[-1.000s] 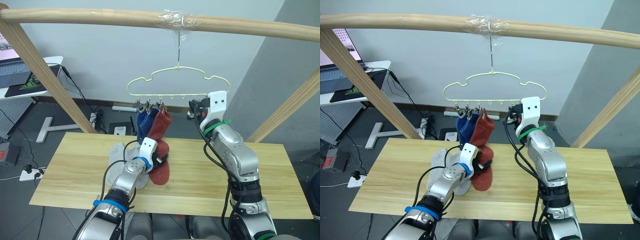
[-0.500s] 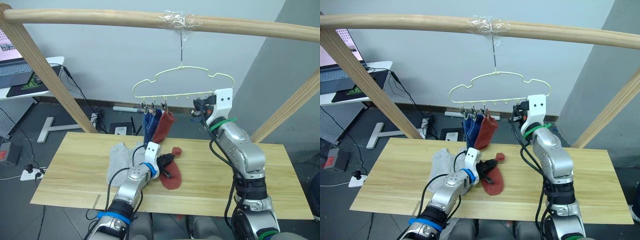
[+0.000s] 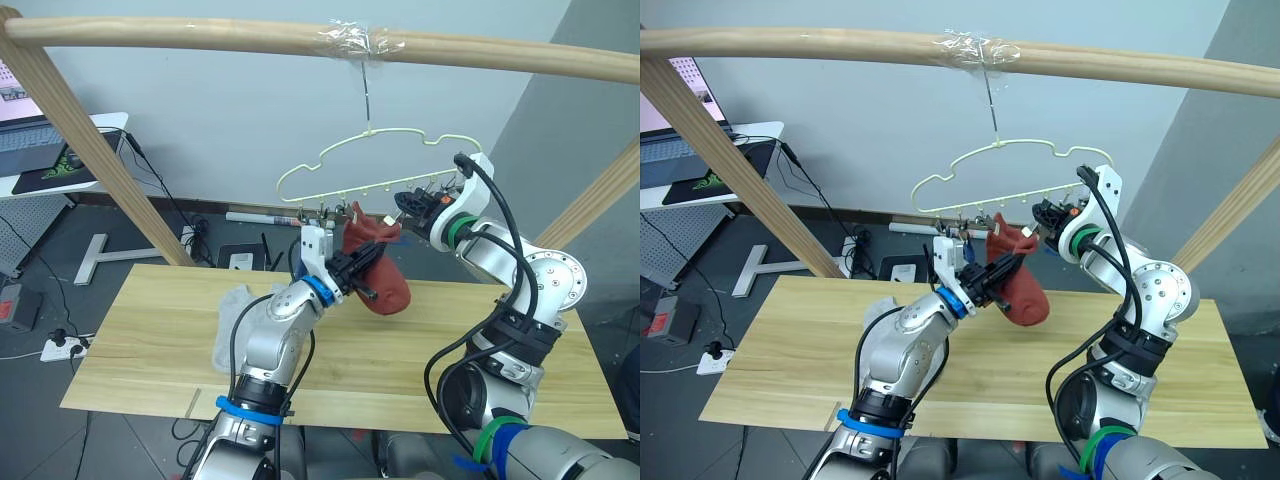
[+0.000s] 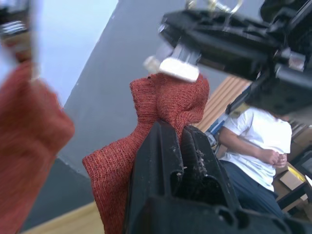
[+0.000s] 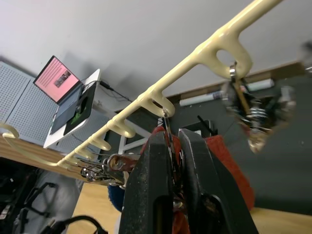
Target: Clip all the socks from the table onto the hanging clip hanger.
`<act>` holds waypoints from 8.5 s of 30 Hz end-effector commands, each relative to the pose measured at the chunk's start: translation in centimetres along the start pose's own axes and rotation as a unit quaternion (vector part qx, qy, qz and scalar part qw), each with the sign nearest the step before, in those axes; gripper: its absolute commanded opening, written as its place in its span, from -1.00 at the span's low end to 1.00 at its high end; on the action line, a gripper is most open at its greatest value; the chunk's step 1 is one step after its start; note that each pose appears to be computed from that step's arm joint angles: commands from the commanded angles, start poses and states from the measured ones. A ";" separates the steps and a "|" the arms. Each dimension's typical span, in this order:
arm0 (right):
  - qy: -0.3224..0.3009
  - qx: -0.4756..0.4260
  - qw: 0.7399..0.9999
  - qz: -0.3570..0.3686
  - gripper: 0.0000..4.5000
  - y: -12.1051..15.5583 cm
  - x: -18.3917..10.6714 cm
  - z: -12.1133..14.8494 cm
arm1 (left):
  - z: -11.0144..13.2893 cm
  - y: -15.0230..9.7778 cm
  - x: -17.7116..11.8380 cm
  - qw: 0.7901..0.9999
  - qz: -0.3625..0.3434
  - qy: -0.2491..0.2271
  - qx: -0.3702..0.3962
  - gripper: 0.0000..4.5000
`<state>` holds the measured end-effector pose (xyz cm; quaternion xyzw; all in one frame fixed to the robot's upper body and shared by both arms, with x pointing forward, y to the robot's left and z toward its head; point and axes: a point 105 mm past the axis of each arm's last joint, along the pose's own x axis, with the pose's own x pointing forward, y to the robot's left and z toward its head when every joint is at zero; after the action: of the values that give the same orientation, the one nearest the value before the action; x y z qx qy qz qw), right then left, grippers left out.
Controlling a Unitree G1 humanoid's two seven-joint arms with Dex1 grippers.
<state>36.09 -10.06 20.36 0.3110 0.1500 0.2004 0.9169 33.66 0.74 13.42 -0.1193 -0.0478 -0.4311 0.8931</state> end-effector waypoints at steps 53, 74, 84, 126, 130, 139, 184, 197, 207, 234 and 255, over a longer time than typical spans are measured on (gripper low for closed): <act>-0.200 -0.353 0.913 -0.037 -0.37 -0.7 -1.6 -3.1 | 6.3 1.9 -6.2 0.995 -0.033 0.021 0.093 0.48; -0.223 -0.332 0.915 -0.059 -0.37 -1.9 1.1 -1.6 | 6.3 2.1 -6.2 0.995 -0.017 0.020 0.099 0.48; -0.232 -0.332 0.912 -0.070 -0.37 -1.8 2.2 -0.7 | 6.6 2.1 -5.9 0.995 -0.022 0.016 0.099 0.48; -0.237 -0.295 0.921 -0.095 -0.37 -2.2 2.2 -0.7 | 6.8 2.3 -5.9 0.994 -0.016 0.012 0.104 0.48; -0.241 -0.300 0.919 -0.084 -0.37 -1.6 2.6 -0.5 | 6.9 2.3 -5.9 0.994 -0.015 0.011 0.104 0.48; -0.241 -0.300 0.921 -0.063 -0.37 -0.4 3.0 -0.9 | 6.9 2.2 -5.9 0.994 -0.014 0.010 0.104 0.48; -0.235 -0.287 0.926 -0.073 -0.37 -0.2 3.7 -1.0 | 7.5 2.1 -5.9 0.994 -0.018 -0.003 0.110 0.48; -0.236 -0.289 0.925 -0.076 -0.37 -0.5 3.5 -1.0 | 8.0 1.7 -5.8 0.994 -0.023 -0.018 0.104 0.48; -0.233 -0.282 0.927 -0.081 -0.74 -0.9 3.5 -1.0 | 8.0 1.7 -5.7 0.994 -0.025 -0.019 0.104 0.48; -0.122 -0.305 0.944 -0.011 -1.00 -0.2 0.7 0.9 | -6.6 11.5 -15.3 0.921 0.200 0.276 0.189 0.96; -0.110 -0.300 0.947 -0.029 -1.00 -1.1 0.4 0.7 | -11.5 9.4 -14.1 0.928 0.108 0.318 0.159 -0.56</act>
<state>37.52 -10.92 18.78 0.0398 0.0155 0.1702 0.9845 32.02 15.28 -2.81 0.1629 0.2086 -0.3161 0.9111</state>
